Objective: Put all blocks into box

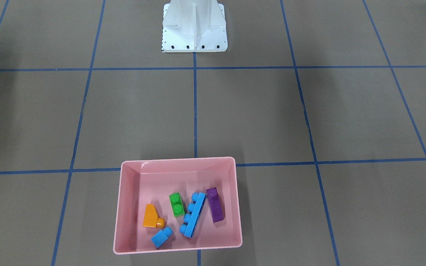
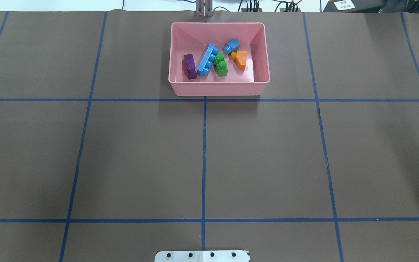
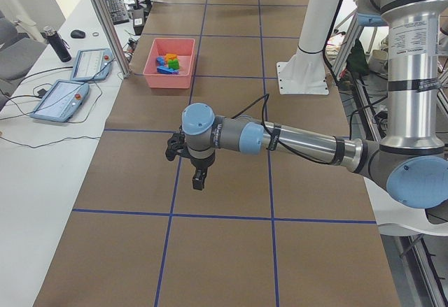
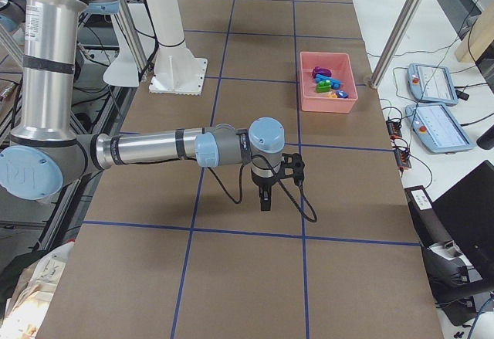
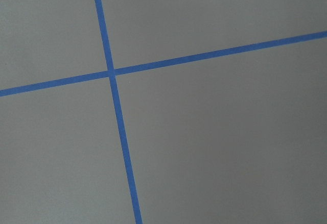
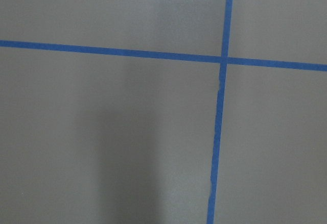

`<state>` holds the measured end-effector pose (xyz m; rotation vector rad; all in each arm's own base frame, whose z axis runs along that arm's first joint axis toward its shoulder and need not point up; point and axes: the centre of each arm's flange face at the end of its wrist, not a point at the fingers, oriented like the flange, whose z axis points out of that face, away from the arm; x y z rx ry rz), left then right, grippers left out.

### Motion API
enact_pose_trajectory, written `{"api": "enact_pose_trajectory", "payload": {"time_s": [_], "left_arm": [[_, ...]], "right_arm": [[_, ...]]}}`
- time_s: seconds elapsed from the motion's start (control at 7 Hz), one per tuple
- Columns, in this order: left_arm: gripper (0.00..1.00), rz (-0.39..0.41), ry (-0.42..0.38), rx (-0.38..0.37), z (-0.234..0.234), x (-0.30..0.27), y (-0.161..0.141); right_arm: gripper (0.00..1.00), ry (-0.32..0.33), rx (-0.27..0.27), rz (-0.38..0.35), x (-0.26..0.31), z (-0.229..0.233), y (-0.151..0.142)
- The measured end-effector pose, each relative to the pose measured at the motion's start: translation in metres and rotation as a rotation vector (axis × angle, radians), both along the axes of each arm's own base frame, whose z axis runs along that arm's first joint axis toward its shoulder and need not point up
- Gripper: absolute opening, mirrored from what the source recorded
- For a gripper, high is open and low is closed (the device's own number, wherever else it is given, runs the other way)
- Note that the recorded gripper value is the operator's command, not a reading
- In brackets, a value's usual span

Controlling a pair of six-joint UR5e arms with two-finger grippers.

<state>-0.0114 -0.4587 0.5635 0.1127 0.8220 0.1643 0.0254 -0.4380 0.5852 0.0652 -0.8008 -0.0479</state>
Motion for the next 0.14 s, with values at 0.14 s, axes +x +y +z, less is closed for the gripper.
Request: {"api": "enact_pose_trajectory", "payload": {"time_s": [0.14], "left_arm": [[1.00, 0.000, 0.000, 0.002, -0.0010, -0.0003, 0.0011]], "right_arm": [[1.00, -0.001, 0.001, 0.000, 0.0002, 0.0001, 0.0002]]}}
